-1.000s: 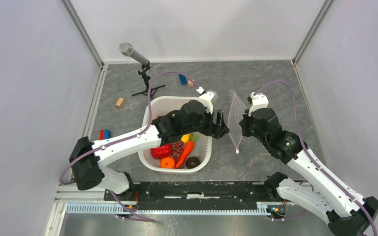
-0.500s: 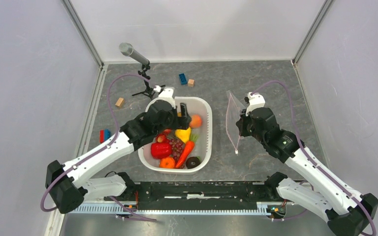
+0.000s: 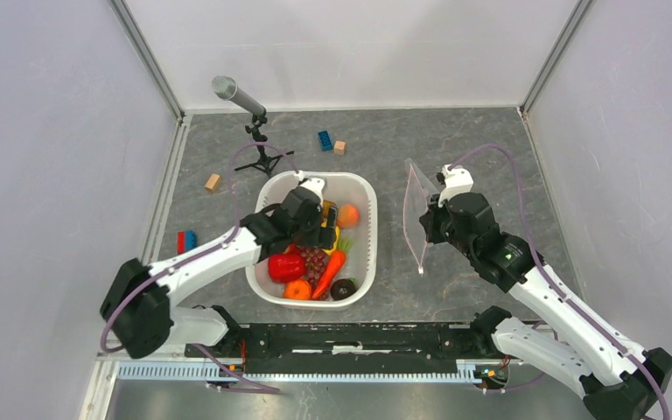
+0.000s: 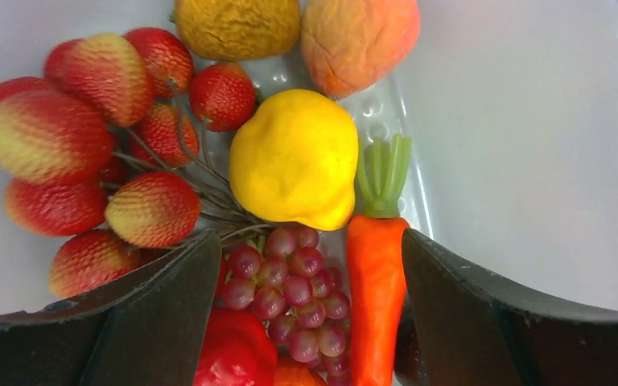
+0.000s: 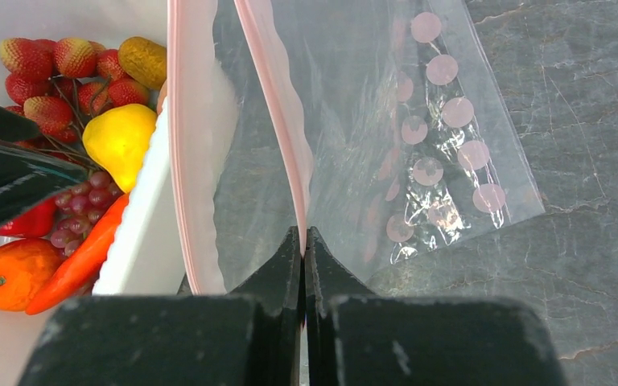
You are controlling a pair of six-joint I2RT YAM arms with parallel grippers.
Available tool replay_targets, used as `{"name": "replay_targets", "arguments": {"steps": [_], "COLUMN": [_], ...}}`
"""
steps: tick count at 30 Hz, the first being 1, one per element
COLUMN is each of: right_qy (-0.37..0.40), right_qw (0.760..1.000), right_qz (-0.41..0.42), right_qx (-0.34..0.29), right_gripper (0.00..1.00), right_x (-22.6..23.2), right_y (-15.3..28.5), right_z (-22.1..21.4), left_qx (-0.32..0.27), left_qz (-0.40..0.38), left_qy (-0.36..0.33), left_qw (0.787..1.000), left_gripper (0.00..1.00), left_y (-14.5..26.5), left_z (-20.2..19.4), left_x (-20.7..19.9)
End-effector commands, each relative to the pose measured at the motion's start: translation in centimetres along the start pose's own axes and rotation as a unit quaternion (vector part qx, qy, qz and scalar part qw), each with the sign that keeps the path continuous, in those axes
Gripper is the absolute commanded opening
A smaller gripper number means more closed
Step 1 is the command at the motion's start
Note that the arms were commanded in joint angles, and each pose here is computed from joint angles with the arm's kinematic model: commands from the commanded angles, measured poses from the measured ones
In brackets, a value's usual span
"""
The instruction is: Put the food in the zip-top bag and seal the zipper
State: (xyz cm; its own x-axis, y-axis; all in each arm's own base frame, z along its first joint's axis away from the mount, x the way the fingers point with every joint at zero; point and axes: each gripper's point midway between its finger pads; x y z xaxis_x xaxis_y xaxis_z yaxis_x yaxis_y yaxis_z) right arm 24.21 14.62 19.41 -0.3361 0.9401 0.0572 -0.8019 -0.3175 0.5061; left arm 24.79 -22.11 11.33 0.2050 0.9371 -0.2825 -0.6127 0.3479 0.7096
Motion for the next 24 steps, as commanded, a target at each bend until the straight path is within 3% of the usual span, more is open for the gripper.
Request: {"name": "replay_targets", "arguments": {"steps": [1,9,13,16,20,24], "right_qy": [-0.011,-0.010,-0.010,-0.011,-0.013,-0.014], "right_qw": [1.000,1.000,1.000,1.000,1.000,1.000], "right_qz": [0.006,0.019,0.021,0.017,0.014,0.016], "right_qx": [-0.024,-0.020,-0.021,-0.022,-0.019,-0.015], "right_gripper": [0.00,0.00,0.00,0.00,0.00,0.00], "right_x": [0.2,0.6,0.7,0.6,0.5,0.6], "right_y": [0.3,0.2,0.3,0.4,0.1,-0.2], "right_z": [0.9,0.8,0.9,0.9,0.7,0.5], "left_qx": [0.008,0.007,0.025,0.051,0.032,-0.034], "left_qz": [-0.015,0.004,0.007,0.001,-0.034,-0.096], "left_qy": [-0.058,-0.085,-0.095,-0.097,-0.072,-0.048], "left_qw": [0.998,0.996,0.995,0.994,0.996,0.994], "left_gripper": [0.88,0.88,0.82,0.71,0.44,0.39], "left_y": [-2.2,-5.5,-6.8,-7.1,-5.4,-0.9], "left_z": [1.1,2.1,1.5,0.0,0.5,4.1], "left_x": [-1.2,-0.7,-0.4,-0.3,-1.4,-4.0]}}
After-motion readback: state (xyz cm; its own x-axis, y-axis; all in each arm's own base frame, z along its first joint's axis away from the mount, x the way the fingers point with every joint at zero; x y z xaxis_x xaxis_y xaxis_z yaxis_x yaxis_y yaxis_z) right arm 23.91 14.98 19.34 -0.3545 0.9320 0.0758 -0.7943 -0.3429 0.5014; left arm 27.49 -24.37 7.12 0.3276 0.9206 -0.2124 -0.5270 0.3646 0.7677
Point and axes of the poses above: each gripper's point midway between its finger pads, its own y axis back along the fingers, its own x axis along the line the jaws close on, z = x × y, and after that the axes turned 8 degrees about y, right-handed
